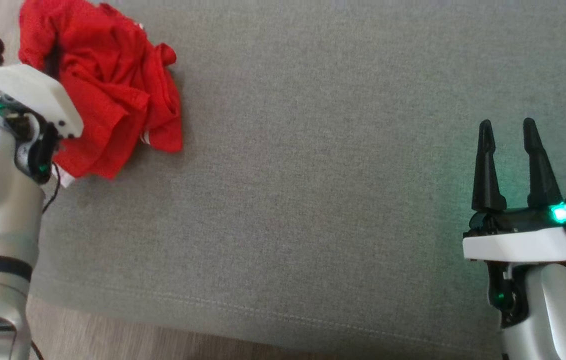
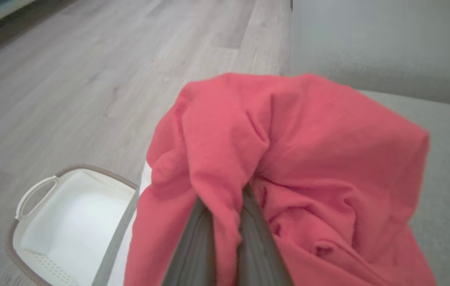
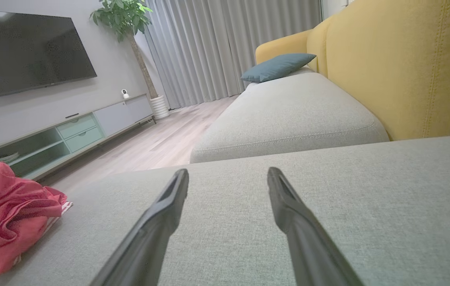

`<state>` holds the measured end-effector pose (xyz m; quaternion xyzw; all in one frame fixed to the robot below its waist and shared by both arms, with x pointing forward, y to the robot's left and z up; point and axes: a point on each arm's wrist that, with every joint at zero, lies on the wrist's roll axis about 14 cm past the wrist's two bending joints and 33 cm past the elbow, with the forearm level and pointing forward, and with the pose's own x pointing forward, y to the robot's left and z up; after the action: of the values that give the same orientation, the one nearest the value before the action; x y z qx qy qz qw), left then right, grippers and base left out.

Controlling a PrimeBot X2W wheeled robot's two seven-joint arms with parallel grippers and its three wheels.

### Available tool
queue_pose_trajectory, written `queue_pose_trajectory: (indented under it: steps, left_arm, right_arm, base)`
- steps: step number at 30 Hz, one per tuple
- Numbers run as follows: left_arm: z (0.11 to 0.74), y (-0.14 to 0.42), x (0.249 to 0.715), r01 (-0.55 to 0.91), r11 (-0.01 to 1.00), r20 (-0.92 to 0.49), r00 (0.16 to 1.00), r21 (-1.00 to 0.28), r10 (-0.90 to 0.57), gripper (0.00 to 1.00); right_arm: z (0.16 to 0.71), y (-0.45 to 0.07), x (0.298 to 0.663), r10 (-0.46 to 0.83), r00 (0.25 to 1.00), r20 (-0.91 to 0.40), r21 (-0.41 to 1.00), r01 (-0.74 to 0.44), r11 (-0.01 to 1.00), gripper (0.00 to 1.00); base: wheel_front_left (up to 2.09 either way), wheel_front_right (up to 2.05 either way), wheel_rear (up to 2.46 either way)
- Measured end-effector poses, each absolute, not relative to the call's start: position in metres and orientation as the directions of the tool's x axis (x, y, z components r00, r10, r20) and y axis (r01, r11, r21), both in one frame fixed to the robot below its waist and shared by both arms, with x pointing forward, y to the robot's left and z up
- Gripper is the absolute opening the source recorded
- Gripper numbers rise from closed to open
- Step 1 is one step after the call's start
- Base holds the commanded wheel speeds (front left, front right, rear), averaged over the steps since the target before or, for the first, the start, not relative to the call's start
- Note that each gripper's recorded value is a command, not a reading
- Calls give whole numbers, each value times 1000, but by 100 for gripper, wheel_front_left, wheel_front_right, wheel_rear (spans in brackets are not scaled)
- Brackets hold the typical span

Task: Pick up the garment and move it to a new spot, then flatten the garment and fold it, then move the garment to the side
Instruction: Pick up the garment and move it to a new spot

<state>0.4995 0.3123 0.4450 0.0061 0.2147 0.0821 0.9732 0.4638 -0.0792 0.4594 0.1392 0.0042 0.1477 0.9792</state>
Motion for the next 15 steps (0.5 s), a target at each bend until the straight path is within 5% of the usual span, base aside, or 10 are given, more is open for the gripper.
queue_pose_trajectory:
  steps: [15]
  left_arm:
    - [645, 307, 494, -152, 988, 159, 976, 16, 148, 0]
  right_arm:
    - [511, -77, 436, 292, 947, 132, 304, -319, 897, 100]
  base:
    - [0, 0, 0]
